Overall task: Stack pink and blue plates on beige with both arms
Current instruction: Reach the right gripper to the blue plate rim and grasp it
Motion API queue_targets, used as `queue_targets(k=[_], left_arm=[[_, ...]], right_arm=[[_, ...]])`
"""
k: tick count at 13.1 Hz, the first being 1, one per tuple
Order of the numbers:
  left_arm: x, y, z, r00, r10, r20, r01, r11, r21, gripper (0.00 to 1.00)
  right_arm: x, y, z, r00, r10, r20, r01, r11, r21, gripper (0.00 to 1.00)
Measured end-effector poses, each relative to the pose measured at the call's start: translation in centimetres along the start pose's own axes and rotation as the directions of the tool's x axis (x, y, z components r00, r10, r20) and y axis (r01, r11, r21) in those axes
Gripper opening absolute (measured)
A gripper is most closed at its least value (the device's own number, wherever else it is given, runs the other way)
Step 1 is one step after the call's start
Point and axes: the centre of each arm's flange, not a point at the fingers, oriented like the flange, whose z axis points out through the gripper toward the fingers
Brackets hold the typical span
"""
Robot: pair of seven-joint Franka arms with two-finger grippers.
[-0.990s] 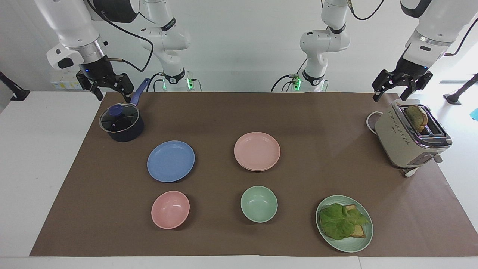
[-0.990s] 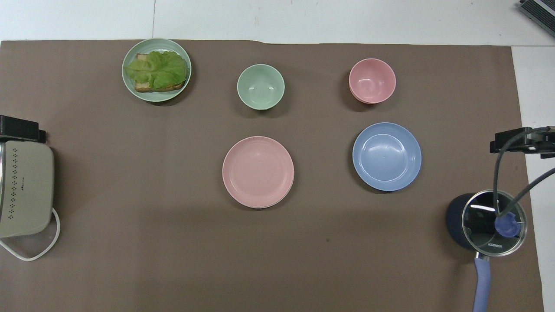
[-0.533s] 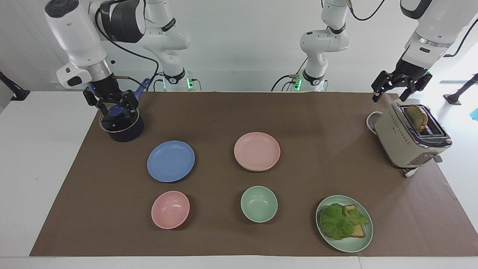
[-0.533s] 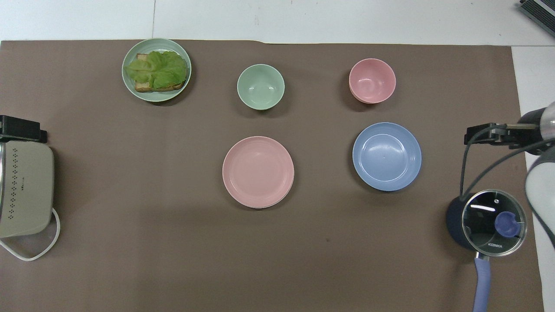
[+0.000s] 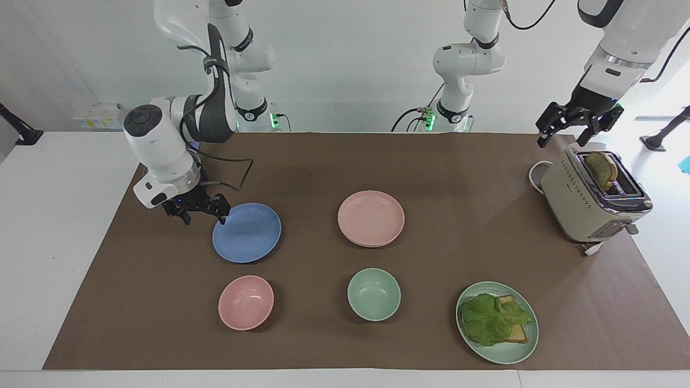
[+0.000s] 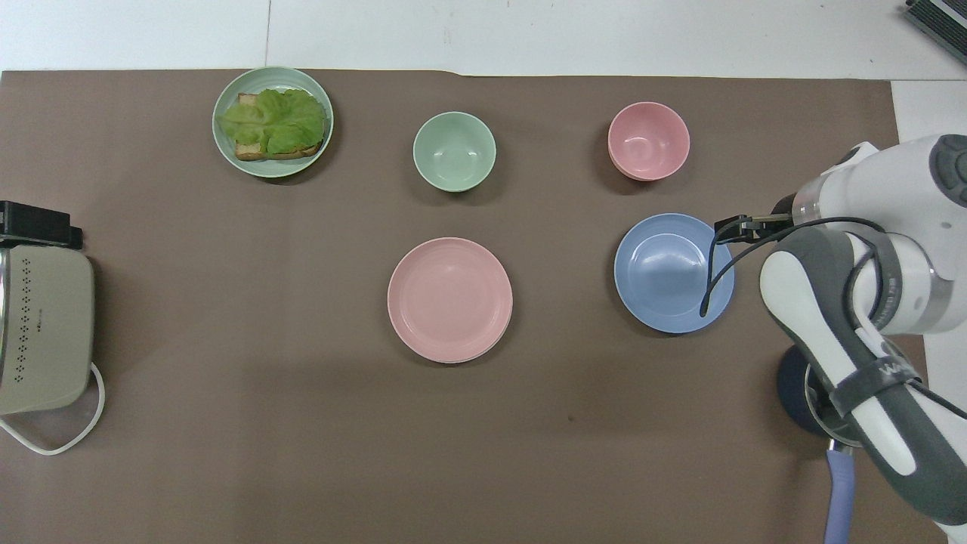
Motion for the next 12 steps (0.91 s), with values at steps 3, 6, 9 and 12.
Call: queue_targets(k=[3,6,9,12], left_arm=[[0.0,0.0,0.0,1.000,0.000,0.000,0.000,1.000,0.000,1.00],[0.0,0.0,0.0,1.000,0.000,0.000,0.000,1.000,0.000,1.00],[0.0,0.0,0.0,1.000,0.000,0.000,0.000,1.000,0.000,1.00],[0.0,0.0,0.0,1.000,0.000,0.000,0.000,1.000,0.000,1.00]], right_arm=[[-1.0,0.3,4.8,0.998,-0.057,0.025,0.055,0.997,0.057,1.00],[-1.3,1.5,7.4,0.995,-0.092,0.050,0.088,0.993,0.074,1.00],[-1.4,1.8,7.8,0.993,-0.101,0.056,0.097,0.992,0.075,0.77],[-1.8,1.8,8.3,0.993,-0.100,0.067,0.095,0.993,0.077,0.37]])
